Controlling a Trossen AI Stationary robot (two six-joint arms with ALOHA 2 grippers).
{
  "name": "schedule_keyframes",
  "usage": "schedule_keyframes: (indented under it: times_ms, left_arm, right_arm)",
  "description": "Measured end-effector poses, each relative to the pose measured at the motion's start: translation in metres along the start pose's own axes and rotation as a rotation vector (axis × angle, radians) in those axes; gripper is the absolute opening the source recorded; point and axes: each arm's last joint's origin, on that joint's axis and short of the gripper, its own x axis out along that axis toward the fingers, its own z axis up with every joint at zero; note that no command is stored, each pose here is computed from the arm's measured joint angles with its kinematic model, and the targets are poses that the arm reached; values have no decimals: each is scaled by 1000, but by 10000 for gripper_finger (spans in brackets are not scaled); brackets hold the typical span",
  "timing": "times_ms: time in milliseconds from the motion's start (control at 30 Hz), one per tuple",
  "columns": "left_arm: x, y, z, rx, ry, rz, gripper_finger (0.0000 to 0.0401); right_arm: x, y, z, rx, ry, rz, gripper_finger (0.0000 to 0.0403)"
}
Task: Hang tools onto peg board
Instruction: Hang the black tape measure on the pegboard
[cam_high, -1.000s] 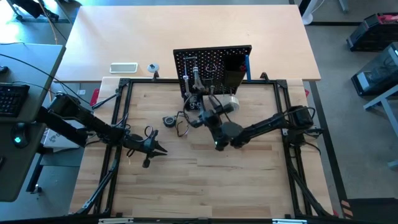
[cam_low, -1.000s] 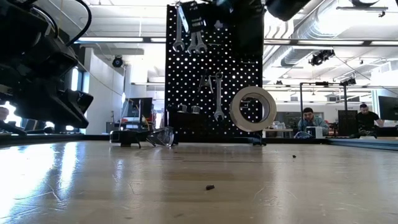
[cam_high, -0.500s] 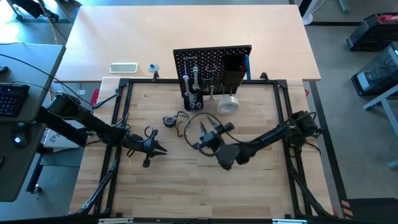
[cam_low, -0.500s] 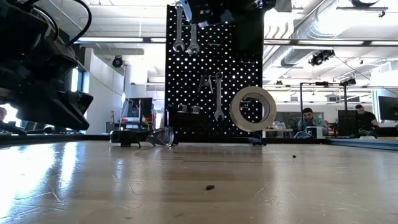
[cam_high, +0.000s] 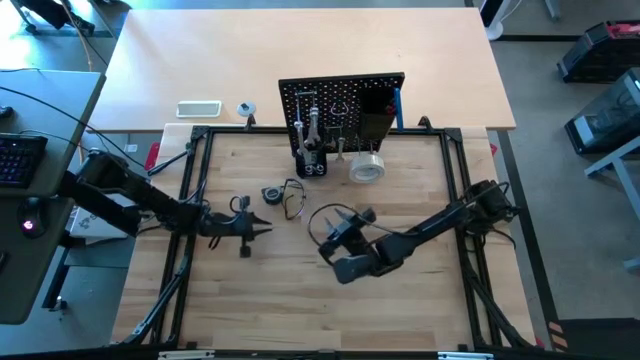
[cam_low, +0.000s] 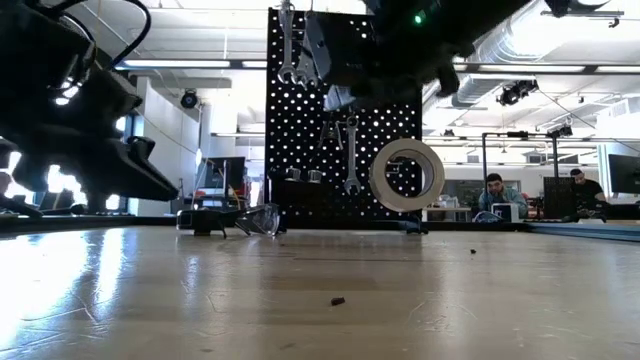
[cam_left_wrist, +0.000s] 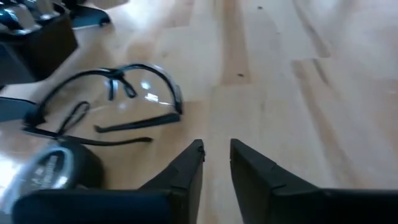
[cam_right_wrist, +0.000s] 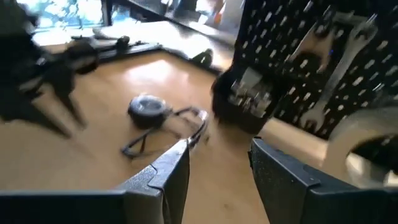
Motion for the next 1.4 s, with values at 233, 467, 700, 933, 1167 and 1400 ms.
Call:
schedule_keyframes:
  times_ms: [233, 467, 700, 933, 1167, 1400]
  left_arm:
    - [10, 17, 10, 44, 2, 107, 152]
    - [23, 43, 17, 64, 143, 168, 223]
    - [27, 68, 16, 65, 256, 189, 250]
    - [27, 84, 11, -23, 254, 72, 255]
    - [32, 89, 2, -147, 305, 28, 255]
    - [34, 83, 3, -282, 303, 15, 255]
  right_arm:
    - [-2, -1, -7, 8, 79, 54, 163]
    - [-2, 0, -8, 4, 113, 90, 163]
    - [-3, 0, -9, 0, 117, 96, 163]
    - [-5, 1, -9, -2, 116, 101, 163]
    - [-5, 1, -9, 2, 114, 100, 163]
    - [-8, 2, -9, 21, 113, 108, 163]
